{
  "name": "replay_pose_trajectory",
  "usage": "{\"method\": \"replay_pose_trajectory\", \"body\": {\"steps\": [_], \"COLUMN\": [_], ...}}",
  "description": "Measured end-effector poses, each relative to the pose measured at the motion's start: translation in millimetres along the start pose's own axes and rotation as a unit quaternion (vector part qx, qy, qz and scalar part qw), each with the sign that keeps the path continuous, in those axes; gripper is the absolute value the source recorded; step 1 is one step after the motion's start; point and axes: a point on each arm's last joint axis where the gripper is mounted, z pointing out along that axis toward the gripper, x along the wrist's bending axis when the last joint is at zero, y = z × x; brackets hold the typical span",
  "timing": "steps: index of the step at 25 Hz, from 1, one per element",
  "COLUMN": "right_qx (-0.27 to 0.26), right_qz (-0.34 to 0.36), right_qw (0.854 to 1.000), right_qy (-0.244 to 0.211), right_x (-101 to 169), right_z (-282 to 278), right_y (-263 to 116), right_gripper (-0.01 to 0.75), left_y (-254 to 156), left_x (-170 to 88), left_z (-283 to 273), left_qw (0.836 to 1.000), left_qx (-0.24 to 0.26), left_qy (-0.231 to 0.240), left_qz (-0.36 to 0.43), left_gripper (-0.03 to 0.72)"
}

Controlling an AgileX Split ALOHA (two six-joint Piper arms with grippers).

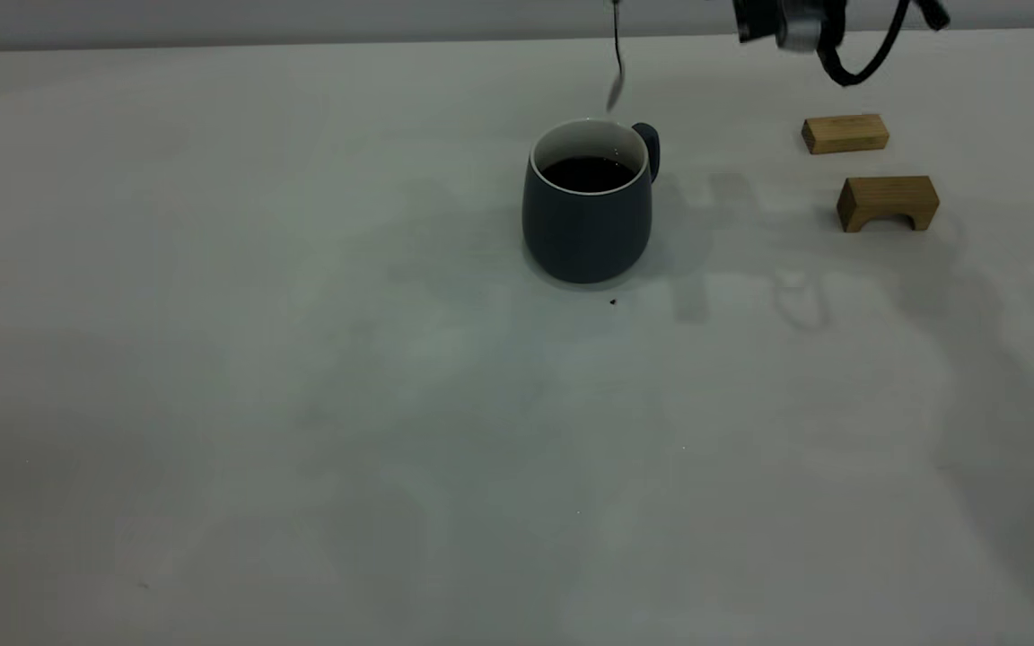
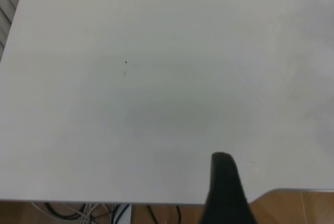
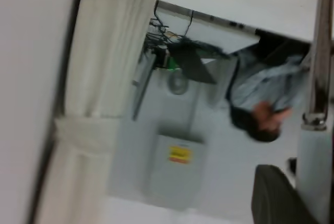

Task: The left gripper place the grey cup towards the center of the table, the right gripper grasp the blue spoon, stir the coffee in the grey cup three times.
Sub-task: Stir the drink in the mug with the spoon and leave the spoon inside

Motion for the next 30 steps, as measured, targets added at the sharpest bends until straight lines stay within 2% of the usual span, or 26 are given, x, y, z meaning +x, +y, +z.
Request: {"method": "replay_pose_trajectory", "body": {"steps": [5, 12, 21, 30], "right_qx": [0.011, 0.005, -0.005, 0.033], "right_qz": [0.107, 0.168, 0.163, 0.173], "right_qw": [0.994, 0.986, 0.987, 0.984], "right_qy": [0.010, 0.006, -0.015, 0.023], "right_x": [-3.9, -23.4, -39.3, -29.3], "right_z": [5.9, 20.3, 35.8, 66.5], "right_y": [14.8, 58.0, 76.0, 77.4], "right_gripper": [0.118, 0.118, 0.118, 0.118], "left_y": [0.0, 0.0, 0.0, 0.0], "left_x": [0.0, 0.0, 0.0, 0.0], "left_z": [0.0, 0.0, 0.0, 0.0], "left_qw": [1.000, 1.000, 1.000, 1.000], "left_qx": [0.000, 0.000, 0.000, 0.000], "left_qy": [0.000, 0.000, 0.000, 0.000], "left_qz": [0.000, 0.000, 0.000, 0.000], "left_gripper": [0.585, 0.585, 0.585, 0.585]}}
